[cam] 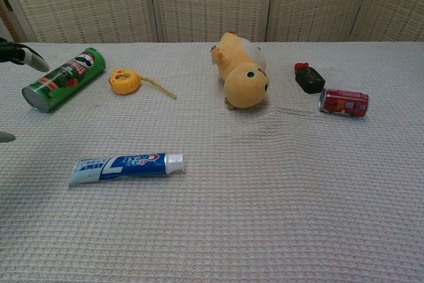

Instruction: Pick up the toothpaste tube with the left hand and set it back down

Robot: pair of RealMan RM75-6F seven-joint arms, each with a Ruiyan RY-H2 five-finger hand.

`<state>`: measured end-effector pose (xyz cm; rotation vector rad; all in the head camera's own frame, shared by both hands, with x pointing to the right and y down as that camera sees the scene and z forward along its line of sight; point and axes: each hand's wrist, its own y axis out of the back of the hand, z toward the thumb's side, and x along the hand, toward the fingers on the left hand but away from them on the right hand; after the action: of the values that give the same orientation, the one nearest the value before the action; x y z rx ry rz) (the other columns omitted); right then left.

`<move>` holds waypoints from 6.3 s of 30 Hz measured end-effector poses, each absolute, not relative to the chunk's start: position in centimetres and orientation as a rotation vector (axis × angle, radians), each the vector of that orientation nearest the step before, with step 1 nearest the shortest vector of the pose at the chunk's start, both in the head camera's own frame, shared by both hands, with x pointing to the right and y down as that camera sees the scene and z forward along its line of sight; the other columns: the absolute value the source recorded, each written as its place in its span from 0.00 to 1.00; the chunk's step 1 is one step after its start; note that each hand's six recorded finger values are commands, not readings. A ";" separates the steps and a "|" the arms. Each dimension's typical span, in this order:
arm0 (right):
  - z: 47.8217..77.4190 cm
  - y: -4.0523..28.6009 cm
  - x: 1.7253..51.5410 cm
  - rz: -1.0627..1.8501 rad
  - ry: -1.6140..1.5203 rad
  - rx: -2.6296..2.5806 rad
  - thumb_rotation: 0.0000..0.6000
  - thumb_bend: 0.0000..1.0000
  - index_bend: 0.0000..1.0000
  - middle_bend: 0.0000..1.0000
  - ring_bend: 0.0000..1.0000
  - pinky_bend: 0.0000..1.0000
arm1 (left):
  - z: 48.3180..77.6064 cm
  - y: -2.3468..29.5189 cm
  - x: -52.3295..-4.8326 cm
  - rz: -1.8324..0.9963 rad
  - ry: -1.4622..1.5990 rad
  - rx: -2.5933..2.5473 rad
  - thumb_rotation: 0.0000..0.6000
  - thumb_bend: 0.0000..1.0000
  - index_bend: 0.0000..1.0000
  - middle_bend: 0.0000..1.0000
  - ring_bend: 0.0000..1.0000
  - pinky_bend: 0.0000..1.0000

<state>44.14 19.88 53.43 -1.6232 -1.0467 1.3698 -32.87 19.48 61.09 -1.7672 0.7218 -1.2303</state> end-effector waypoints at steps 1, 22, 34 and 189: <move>53.5 19.9 44.2 1.372 -1.047 -1.624 1.00 0.41 0.00 0.00 0.06 0.00 | 61.5 19.4 -32.2 -1.220 0.700 -1.784 1.00 0.12 0.24 0.19 0.20 0.03; 53.8 20.2 45.0 1.400 -1.060 -1.618 1.00 0.41 0.00 0.00 0.06 0.00 | 70.1 19.8 -23.3 -1.182 0.409 -1.882 1.00 0.17 0.27 0.22 0.24 0.06; 53.9 20.2 45.1 1.402 -1.062 -1.617 1.00 0.42 0.00 0.00 0.06 0.00 | 72.1 17.9 -24.6 -1.288 0.464 -1.831 1.00 0.24 0.32 0.28 0.27 0.06; 54.3 11.2 14.6 0.667 -0.822 -1.916 1.00 0.42 0.00 0.10 0.13 0.04 | 60.1 14.1 -14.8 -0.705 0.735 -2.045 1.00 0.76 0.84 0.80 0.74 0.56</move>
<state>14.65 11.17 54.29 -1.9155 -0.8217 0.6667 -14.76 14.14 60.06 -2.0446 0.7353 -0.7053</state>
